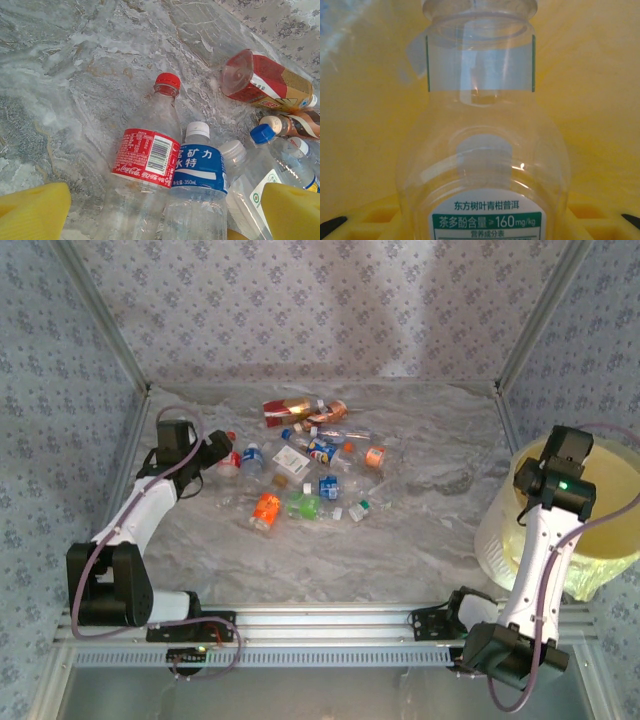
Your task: Put the plastic bottles in the bin
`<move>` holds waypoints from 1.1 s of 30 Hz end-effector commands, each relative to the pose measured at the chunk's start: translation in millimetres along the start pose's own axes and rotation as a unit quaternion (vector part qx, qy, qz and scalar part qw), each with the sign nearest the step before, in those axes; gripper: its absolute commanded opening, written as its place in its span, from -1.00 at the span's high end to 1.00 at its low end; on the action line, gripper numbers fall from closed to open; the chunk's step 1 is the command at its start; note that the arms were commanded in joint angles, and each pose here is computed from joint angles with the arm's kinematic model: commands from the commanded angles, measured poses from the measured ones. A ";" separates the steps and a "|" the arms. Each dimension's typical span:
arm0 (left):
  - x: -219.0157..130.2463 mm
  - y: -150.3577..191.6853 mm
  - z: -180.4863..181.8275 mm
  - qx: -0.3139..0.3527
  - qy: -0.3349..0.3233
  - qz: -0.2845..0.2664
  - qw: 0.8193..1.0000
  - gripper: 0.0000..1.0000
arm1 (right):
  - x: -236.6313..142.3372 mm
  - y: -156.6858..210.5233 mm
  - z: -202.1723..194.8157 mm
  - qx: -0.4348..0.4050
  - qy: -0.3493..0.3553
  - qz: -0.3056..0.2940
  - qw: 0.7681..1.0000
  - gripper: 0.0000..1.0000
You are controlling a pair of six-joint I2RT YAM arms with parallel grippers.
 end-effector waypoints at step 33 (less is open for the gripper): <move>-38.5 32.9 -27.9 0.092 0.004 0.113 0.989 -0.96 | -52.4 -7.0 24.3 0.025 -0.152 -0.154 0.976 -1.00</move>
Point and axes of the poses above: each hand's point on the last joint's axis, 136 mm out from that joint toward the fingers, its own x axis out along the fingers, its own z axis along the line the jaws close on, y = z × x, the point moved 10 cm from there along -x, back along the fingers, and after that the axes turned 14 degrees about x, right-handed, at the moved point
